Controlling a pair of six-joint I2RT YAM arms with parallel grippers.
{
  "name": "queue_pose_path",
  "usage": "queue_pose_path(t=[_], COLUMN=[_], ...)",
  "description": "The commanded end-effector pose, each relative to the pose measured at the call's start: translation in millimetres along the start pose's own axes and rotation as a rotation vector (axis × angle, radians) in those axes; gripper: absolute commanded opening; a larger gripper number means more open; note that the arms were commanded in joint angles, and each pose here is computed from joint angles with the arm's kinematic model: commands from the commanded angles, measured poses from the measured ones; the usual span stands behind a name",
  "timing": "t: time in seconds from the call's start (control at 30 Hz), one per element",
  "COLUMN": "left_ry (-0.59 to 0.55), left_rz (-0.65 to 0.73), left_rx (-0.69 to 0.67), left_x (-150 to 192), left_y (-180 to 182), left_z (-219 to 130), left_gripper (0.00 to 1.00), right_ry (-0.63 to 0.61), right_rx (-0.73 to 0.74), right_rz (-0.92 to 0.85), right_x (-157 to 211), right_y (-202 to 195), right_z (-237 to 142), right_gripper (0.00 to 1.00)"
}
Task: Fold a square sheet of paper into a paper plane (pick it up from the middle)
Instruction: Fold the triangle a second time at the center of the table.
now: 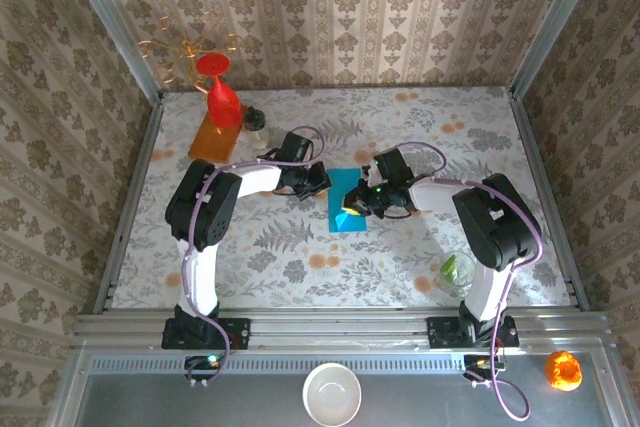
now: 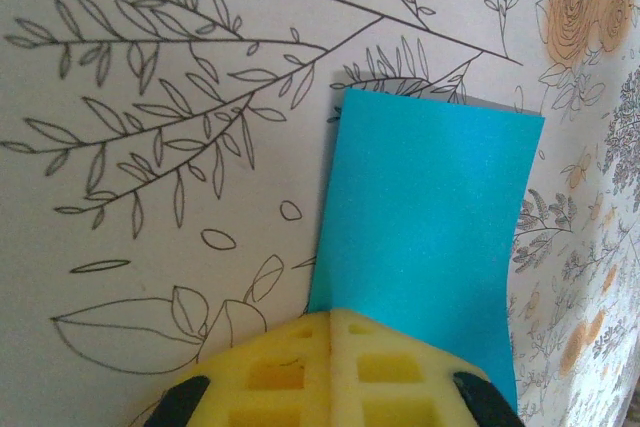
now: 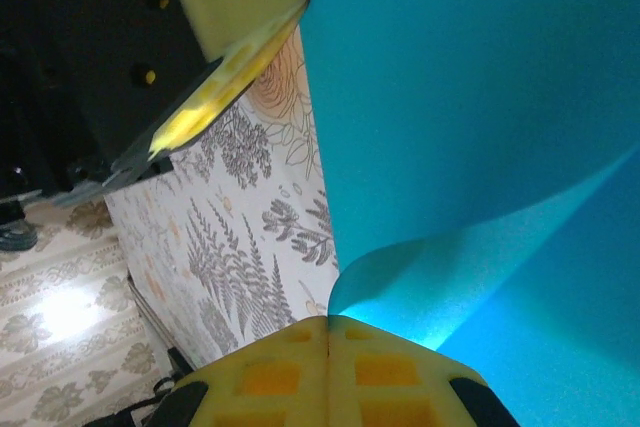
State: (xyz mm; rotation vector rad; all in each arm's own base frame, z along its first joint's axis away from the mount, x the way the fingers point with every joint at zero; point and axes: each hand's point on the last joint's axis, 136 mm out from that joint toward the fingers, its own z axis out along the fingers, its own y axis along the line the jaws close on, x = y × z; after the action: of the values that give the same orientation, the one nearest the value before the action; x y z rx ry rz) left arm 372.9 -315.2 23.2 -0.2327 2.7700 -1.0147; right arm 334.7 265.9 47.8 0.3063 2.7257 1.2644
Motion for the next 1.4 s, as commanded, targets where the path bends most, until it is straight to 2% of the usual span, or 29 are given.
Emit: queue_pose_path(t=[0.0, 0.27, 1.37], left_ry=[0.077, 0.087, 0.094], left_rz=[-0.023, -0.022, -0.028], left_rx=[-0.103, -0.096, -0.102], left_x=[25.3, 29.4, 32.9], left_y=[33.7, 32.7, 34.8], left_z=[12.2, 14.1, 13.3], left_gripper=[0.05, 0.05, 0.05], right_ry=[-0.046, -0.09, -0.043], right_rx=[0.02, 0.045, 0.022], right_rz=[0.012, 0.022, -0.023], right_x=[-12.2, -22.0, -22.8], right_y=[-1.0, -9.1, -11.2], right_z=[5.7, 10.6, 26.1], right_gripper=[0.0, 0.0, 0.0])
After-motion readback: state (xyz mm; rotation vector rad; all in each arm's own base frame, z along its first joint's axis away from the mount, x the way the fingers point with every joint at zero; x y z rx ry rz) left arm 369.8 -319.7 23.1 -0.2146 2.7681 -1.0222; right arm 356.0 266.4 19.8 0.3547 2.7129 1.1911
